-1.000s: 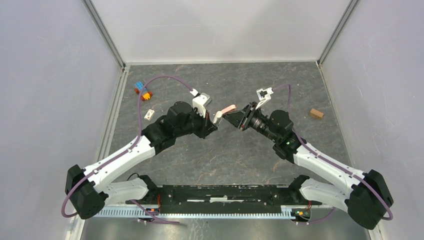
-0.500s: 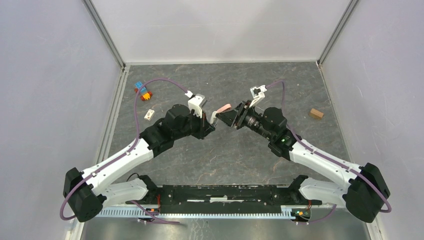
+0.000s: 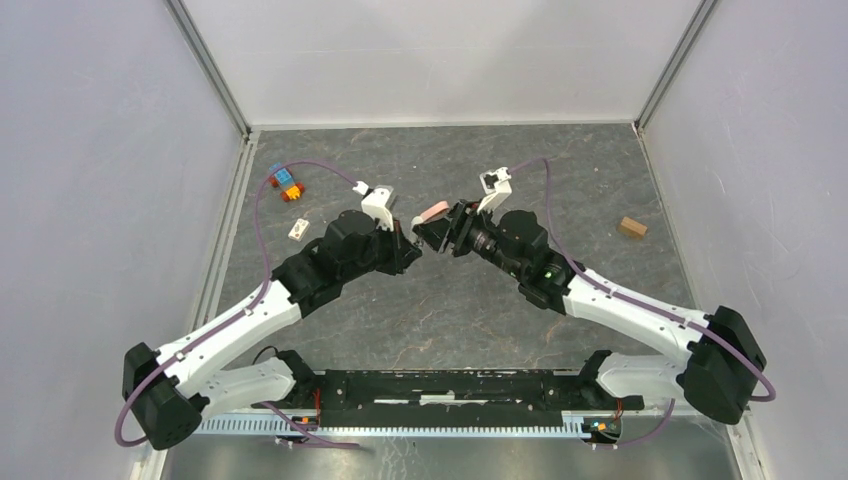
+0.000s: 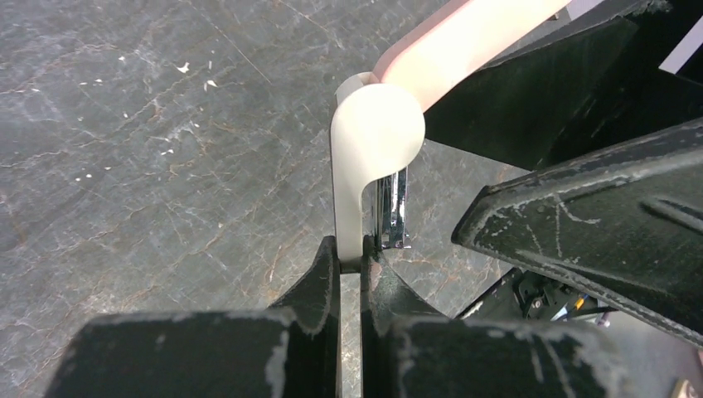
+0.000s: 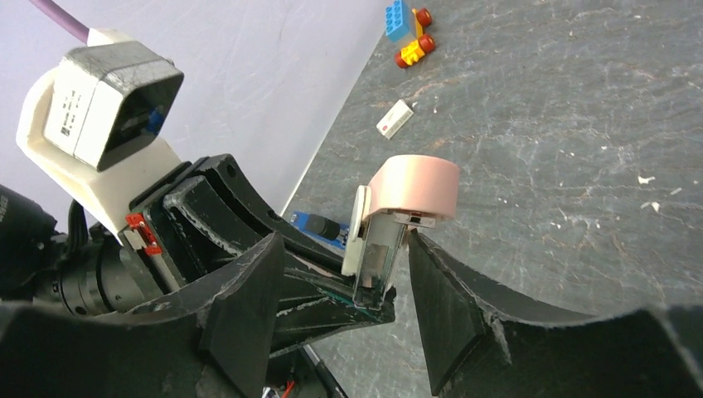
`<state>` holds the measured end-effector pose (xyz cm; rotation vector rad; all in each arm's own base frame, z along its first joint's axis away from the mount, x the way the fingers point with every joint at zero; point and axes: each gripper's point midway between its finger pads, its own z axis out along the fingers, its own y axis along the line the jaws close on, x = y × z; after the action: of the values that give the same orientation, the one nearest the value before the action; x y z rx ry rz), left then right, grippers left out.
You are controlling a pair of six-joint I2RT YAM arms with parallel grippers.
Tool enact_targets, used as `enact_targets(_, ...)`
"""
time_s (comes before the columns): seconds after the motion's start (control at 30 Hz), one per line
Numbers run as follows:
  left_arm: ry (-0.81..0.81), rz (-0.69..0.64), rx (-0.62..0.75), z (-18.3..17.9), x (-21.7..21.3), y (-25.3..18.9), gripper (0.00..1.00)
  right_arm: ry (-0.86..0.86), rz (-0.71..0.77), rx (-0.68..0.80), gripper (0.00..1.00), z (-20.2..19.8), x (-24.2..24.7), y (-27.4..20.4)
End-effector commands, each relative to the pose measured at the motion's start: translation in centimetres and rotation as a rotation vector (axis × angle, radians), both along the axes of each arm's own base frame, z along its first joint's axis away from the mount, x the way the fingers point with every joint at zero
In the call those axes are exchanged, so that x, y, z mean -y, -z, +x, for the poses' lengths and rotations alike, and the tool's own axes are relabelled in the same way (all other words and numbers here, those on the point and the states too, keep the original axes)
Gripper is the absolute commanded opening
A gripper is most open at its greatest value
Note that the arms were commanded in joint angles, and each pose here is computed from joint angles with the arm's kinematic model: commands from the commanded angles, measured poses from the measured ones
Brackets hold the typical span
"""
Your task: Load the staples into the stapler
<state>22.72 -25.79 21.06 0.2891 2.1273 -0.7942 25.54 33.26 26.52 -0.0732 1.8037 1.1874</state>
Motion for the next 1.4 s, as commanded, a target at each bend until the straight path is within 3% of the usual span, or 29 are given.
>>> enact_targets(0.0, -0.045, -0.125, 0.060, 0.3, 0.1, -3.3, 0.02, 0.047, 0.001, 0.040, 0.62, 0.9, -0.8, -1.8)
enact_targets(0.37, -0.071, -0.139, 0.072, 0.1, -0.6, -3.4, 0.02, 0.061, -0.015, 0.009, 0.63, 1.2, -2.0, -1.3)
enact_targets(0.63, -0.194, -0.020, 0.075, 1.3, -3.1, -2.1, 0.02, 0.084, -0.029, -0.012, 0.61, 1.4, -1.8, -1.0)
enact_targets(0.9, -0.151, -0.063, 0.091, 0.9, -2.4, -2.8, 0.02, 0.052, -0.016, -0.017, 0.66, 1.4, -2.8, -0.7)
enact_targets(1.17, -0.090, -0.119, 0.098, 0.2, -1.4, -3.3, 0.02, 0.012, 0.030, -0.006, 0.60, 1.1, -3.7, -0.9)
enact_targets(1.37, -0.064, -0.105, 0.096, -0.2, -1.4, -2.4, 0.02, 0.023, 0.028, 0.014, 0.42, 1.3, -3.5, -1.1)
